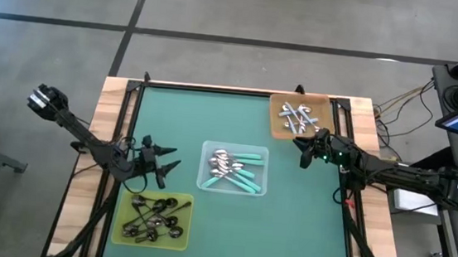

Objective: Sort silverware by color (type)
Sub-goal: Return to Home Position

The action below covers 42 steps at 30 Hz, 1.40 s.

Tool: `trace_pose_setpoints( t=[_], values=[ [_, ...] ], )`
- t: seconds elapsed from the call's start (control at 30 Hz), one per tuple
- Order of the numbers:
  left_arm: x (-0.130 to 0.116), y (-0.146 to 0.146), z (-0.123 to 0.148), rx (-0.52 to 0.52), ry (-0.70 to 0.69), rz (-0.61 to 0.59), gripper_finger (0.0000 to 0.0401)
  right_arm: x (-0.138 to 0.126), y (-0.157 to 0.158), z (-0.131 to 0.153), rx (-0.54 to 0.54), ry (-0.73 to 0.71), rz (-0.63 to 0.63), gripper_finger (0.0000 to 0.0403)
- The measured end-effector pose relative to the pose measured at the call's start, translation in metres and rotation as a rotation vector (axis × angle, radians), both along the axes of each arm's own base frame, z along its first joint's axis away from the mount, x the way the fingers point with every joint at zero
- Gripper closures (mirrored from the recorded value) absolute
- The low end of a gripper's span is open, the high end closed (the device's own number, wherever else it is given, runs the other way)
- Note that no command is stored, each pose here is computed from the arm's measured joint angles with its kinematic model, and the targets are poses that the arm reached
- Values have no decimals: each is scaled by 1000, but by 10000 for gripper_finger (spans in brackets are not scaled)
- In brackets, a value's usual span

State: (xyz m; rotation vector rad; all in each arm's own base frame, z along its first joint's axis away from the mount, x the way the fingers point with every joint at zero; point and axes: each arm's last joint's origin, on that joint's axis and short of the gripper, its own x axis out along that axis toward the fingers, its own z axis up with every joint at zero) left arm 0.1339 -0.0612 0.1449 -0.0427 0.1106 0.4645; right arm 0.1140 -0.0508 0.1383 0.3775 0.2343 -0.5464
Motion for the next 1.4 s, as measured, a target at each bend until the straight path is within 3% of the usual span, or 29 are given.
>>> trace_pose_setpoints(
  t=[0.43,0.7,0.9,1.4],
  values=[
    [-20,13,24,-151,-212,-42,200,0,0,0,1,3,0,330],
    [-31,25,42,-251,-381,-8,200,0,0,-1,1,3,0,330],
    [-32,49,48,-242,-466,188,200,0,0,-1,1,3,0,330],
    [-49,106,53,-111,-601,760,200,-1,0,-1,1,4,0,330]
  ],
)
